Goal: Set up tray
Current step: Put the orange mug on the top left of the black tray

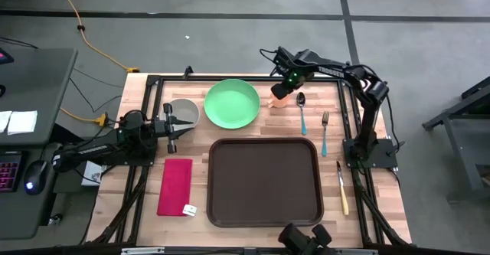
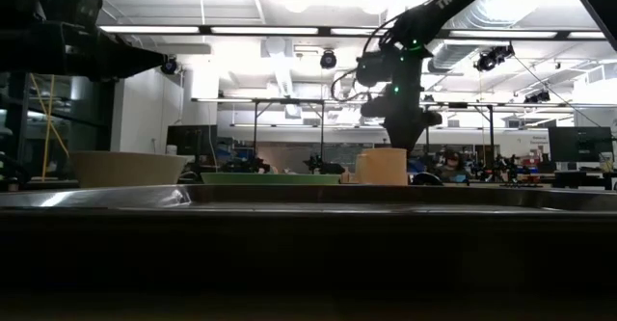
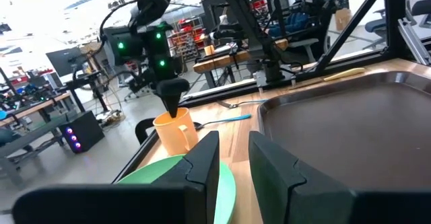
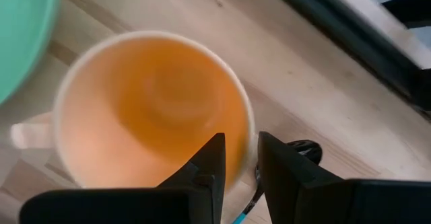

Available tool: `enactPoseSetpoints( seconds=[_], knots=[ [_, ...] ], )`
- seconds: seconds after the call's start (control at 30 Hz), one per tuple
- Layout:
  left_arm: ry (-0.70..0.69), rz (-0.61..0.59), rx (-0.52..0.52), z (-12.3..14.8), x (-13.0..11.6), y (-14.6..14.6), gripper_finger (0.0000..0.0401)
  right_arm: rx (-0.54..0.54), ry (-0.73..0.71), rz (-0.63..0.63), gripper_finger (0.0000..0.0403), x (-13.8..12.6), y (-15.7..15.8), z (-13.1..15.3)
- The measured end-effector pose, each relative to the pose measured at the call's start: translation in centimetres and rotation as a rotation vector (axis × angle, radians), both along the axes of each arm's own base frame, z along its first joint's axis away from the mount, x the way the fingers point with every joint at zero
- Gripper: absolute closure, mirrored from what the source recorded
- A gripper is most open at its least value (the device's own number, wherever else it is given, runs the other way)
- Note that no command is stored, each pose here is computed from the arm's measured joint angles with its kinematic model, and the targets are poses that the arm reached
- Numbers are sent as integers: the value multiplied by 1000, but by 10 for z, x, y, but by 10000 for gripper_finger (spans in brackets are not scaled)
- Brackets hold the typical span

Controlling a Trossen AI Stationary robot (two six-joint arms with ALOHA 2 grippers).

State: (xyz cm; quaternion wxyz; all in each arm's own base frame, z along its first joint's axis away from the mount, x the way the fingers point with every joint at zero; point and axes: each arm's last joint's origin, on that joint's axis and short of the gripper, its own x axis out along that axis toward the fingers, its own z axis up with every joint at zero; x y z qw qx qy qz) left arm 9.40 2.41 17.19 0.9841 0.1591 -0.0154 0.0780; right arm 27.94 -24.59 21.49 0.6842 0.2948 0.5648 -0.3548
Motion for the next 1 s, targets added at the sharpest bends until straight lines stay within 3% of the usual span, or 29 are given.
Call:
enactPoseSetpoints(
  seconds=[0.5, 0.8, 1.0],
  knots=[
    [0, 1, 0, 0, 0, 0, 288, -11, 2, 1, 338, 2, -1, -3],
    [0, 1, 0, 0, 0, 0, 288, -16, -6, 1, 394, 2, -2, -3],
    [0, 1, 0, 0, 0, 0, 288, -10, -10, 10, 399, 2, -2, -3]
  ],
)
